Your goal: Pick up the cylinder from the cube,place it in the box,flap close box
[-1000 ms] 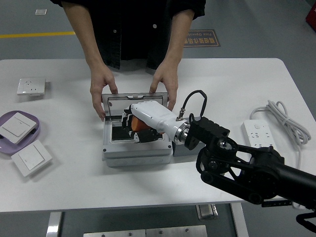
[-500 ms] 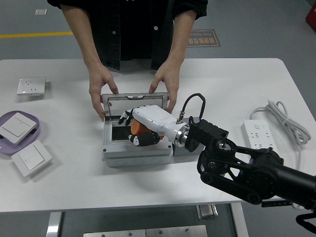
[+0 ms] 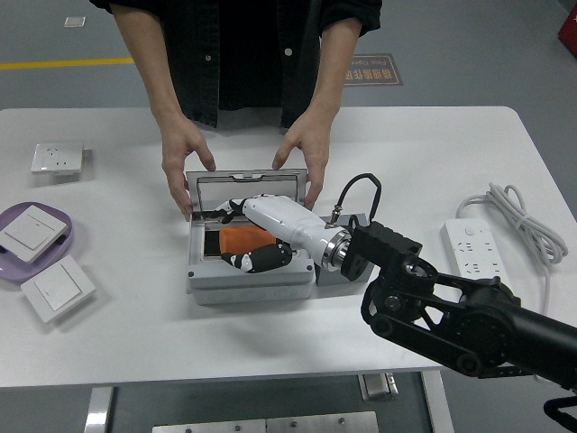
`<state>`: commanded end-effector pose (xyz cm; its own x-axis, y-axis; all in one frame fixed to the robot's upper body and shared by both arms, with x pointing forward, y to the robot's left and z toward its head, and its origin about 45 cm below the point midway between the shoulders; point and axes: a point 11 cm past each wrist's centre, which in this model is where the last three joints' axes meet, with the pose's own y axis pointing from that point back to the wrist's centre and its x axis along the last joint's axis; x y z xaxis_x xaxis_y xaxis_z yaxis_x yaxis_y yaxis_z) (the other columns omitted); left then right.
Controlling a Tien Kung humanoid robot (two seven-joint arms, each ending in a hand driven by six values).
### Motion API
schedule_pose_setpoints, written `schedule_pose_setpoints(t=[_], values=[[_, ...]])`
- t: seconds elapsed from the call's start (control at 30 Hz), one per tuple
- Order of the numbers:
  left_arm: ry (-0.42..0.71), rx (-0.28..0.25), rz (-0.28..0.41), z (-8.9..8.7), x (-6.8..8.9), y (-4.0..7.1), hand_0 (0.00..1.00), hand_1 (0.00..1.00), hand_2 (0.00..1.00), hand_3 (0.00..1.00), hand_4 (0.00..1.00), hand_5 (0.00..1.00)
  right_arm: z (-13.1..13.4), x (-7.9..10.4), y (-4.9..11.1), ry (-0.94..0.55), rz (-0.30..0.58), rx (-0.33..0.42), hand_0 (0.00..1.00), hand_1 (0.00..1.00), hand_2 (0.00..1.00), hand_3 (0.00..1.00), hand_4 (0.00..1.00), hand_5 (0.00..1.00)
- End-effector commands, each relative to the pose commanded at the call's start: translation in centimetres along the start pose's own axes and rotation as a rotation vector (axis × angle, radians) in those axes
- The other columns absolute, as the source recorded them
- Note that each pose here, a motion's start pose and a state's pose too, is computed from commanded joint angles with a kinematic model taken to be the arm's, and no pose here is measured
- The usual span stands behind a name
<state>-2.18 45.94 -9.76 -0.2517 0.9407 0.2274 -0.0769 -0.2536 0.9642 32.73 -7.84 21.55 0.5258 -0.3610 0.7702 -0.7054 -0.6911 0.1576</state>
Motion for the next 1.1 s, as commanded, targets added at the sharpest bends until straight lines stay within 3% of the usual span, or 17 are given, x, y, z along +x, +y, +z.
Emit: schedule_pose_setpoints(t=[0.27, 0.3, 0.4, 0.47, 0.5, 0.8, 0.97, 1.1], values=[[-0.002, -0.003, -0.006, 0.1, -0.2, 0.0, 0.611, 0.624, 0.624, 0.639, 0.698, 0.247, -3.1, 2.5, 1.8, -0.287, 0.052, 0.133, 0.892, 0.745, 0.746, 0.835, 0.920, 0.349], [-0.002, -0.003, -0.005, 0.1, -0.2, 0.0, 0.611, 0.625, 0.624, 0.640, 0.701, 0.252, -3.4, 2.8, 1.9, -0.307, 0.054, 0.142, 0.833, 0.707, 0.704, 0.774, 0.778, 0.279], [-0.003, -0.004, -0.003, 0.2, -0.1, 0.0, 0.611, 0.625, 0.624, 0.640, 0.701, 0.252, -3.7, 4.3, 1.4, -0.333, 0.059, 0.144, 0.833, 0.707, 0.704, 0.774, 0.778, 0.279], [-0.004, -0.006, -0.002, 0.3, 0.0, 0.0, 0.611, 0.625, 0.624, 0.640, 0.701, 0.252, -3.2, 5.1, 1.0, -0.329, 0.065, 0.128, 0.833, 0.707, 0.704, 0.774, 0.778, 0.279], [-0.005, -0.008, -0.001, 0.4, 0.1, 0.0, 0.611, 0.624, 0.624, 0.640, 0.700, 0.252, -2.9, 5.7, 0.6, -0.318, 0.069, 0.115, 0.813, 0.694, 0.689, 0.728, 0.756, 0.305], [-0.008, -0.011, 0.005, 0.8, 0.4, 0.0, 0.611, 0.624, 0.623, 0.639, 0.694, 0.247, 1.1, 8.7, -1.8, -0.270, 0.095, -0.007, 0.812, 0.691, 0.687, 0.726, 0.752, 0.313], [-0.007, -0.012, 0.007, 0.8, 0.5, 0.1, 0.611, 0.623, 0.623, 0.639, 0.692, 0.244, 5.0, 8.3, -1.5, -0.277, 0.100, -0.117, 0.808, 0.687, 0.684, 0.724, 0.737, 0.309], [-0.006, -0.010, 0.006, 0.7, 0.5, 0.1, 0.611, 0.623, 0.623, 0.639, 0.691, 0.243, 5.9, 7.1, -0.6, -0.284, 0.079, -0.142, 0.799, 0.685, 0.681, 0.724, 0.728, 0.317]])
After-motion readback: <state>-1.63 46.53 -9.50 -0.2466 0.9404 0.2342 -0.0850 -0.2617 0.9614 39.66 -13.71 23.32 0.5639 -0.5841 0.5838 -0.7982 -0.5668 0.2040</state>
